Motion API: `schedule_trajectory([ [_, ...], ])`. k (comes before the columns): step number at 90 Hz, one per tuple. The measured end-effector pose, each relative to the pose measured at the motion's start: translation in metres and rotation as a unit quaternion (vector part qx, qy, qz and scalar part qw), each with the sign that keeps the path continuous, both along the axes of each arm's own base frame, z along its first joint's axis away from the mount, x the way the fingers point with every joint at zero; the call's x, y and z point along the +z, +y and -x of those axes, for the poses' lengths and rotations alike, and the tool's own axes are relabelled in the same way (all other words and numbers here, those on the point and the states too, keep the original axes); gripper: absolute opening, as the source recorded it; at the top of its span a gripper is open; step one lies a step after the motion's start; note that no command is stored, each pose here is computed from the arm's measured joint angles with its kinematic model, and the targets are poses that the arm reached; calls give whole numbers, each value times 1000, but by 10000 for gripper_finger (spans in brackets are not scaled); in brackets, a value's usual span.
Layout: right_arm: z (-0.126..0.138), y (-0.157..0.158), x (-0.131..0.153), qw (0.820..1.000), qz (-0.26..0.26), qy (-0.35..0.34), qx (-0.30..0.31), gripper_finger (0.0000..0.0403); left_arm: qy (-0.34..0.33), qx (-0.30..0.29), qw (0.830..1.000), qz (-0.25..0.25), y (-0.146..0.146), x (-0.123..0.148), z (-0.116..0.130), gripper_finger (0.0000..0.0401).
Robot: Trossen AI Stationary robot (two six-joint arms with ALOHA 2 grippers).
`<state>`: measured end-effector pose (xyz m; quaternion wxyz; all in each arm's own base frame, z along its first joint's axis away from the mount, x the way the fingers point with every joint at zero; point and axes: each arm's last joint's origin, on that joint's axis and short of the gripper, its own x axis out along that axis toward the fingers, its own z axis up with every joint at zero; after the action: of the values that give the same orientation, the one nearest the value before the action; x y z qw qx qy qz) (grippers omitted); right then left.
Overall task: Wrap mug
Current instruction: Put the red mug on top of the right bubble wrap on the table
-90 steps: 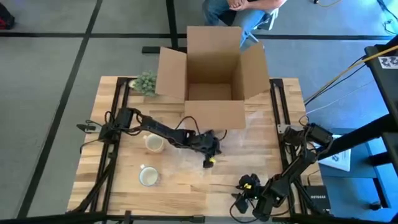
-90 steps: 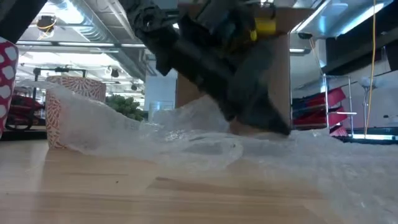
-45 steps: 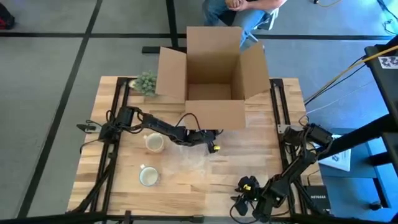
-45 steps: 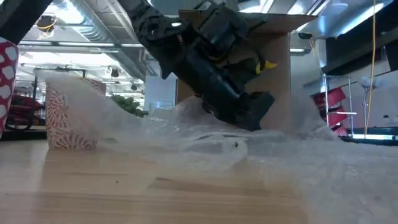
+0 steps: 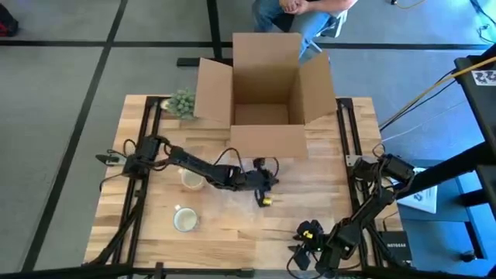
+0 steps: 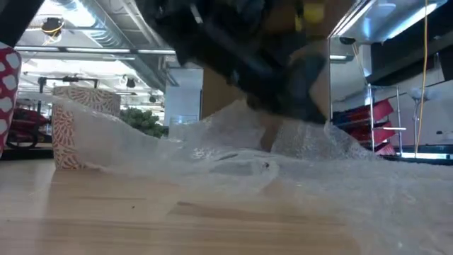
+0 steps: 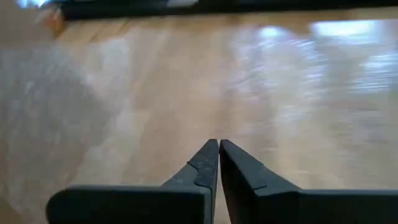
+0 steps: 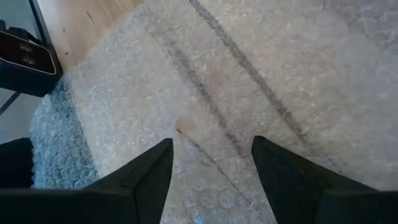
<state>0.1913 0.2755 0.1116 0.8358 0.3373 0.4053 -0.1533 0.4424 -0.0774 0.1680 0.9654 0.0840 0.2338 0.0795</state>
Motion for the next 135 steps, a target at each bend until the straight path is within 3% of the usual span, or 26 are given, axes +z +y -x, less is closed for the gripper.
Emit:
schedule_trajectory([
  [19, 0, 0, 0, 1000, 7, 2, 9, 211, 52, -49, 997, -20, -32, 46, 35, 0],
  [35, 0, 0, 0, 1000, 15, 3, 20, 211, 86, -51, 995, -14, -47, 86, 74, 4],
  [55, 0, -1, 0, 1000, 19, 1, 21, 211, 100, -35, 994, 27, -45, 131, 121, 59],
  [71, 0, -1, 0, 1000, 23, -1, 22, 211, 167, -22, 985, 39, -41, 136, 148, 123],
  [84, 0, -1, 0, 999, 28, -2, 27, 211, 252, -47, 963, 86, -48, 130, 167, 155],
  [98, 0, -1, 0, 999, 30, -4, 28, 211, 327, -37, 935, 132, -58, 124, 185, 161],
  [113, 0, -1, 0, 999, 29, -5, 28, 211, 389, -8, 913, 127, -67, 119, 206, 161],
  [135, -1, -1, 0, 999, 28, -5, 28, 211, 395, 39, 912, 104, -76, 118, 222, 160],
])
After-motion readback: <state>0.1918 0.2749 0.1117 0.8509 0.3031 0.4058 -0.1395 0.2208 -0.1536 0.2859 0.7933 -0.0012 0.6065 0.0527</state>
